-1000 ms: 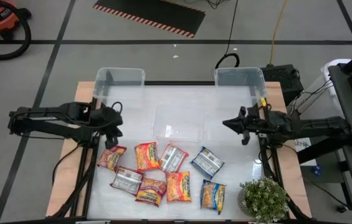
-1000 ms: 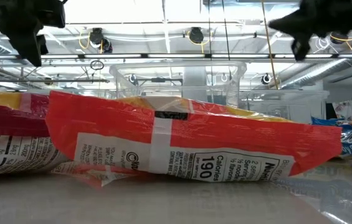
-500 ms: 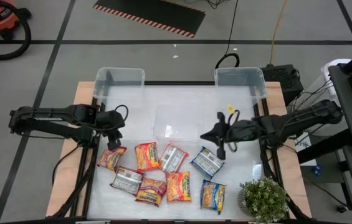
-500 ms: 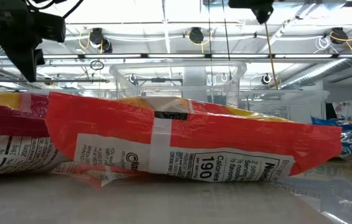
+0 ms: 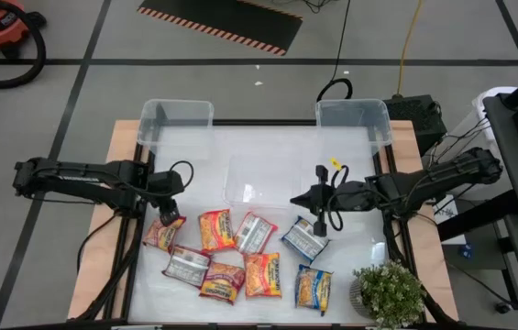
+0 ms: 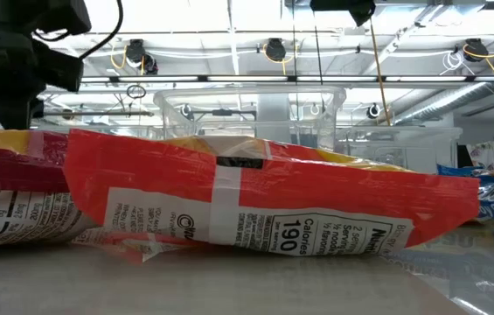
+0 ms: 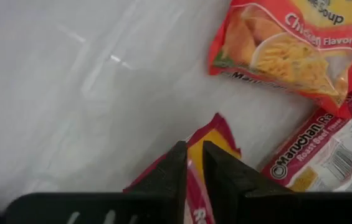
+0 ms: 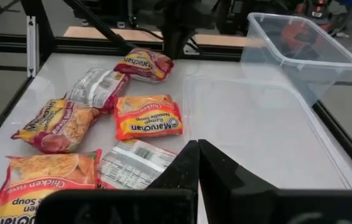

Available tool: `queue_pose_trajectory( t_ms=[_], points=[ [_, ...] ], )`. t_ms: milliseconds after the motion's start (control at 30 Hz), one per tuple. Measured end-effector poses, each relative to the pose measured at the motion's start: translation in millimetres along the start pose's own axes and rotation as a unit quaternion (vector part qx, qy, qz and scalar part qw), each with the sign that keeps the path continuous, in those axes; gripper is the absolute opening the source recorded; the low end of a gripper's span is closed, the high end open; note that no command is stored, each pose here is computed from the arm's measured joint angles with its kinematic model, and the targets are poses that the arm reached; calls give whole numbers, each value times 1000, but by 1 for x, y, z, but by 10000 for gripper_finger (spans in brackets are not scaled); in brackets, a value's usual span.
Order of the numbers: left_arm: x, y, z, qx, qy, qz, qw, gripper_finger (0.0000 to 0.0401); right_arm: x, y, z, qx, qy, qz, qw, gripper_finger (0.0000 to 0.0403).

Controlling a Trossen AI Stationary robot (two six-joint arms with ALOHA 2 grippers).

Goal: Sort Maruchan noodles
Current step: Put the left red noodle pack into the top right transparent bin

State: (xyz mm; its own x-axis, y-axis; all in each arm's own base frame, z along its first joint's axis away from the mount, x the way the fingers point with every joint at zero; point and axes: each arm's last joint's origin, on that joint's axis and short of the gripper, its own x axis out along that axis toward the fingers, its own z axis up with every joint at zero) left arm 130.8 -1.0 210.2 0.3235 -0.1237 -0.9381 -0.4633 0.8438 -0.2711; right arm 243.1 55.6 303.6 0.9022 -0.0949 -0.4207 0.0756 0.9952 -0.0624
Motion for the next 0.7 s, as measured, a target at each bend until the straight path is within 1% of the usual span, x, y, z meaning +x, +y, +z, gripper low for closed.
queue_pose_trajectory(
  t_ms=[133,233,367,467,600,700],
  points=[
    [14,-7,1,21,-23,-31,999,107,0,0,-1,-1,4,-3,1000,0],
    [23,-14,-2,50,-19,-39,998,138,0,0,-1,-1,3,-3,1000,0],
    [30,-20,-6,86,-14,-2,996,168,0,0,-1,-1,3,3,1000,0],
    [35,-25,-6,103,-29,28,994,186,0,1,-1,-1,4,11,1000,0],
    [42,-33,-3,117,-47,41,991,214,0,1,-1,-1,4,11,1000,0],
    [50,-37,-4,127,-33,48,990,235,0,1,-1,-1,4,11,1000,0]
  ],
)
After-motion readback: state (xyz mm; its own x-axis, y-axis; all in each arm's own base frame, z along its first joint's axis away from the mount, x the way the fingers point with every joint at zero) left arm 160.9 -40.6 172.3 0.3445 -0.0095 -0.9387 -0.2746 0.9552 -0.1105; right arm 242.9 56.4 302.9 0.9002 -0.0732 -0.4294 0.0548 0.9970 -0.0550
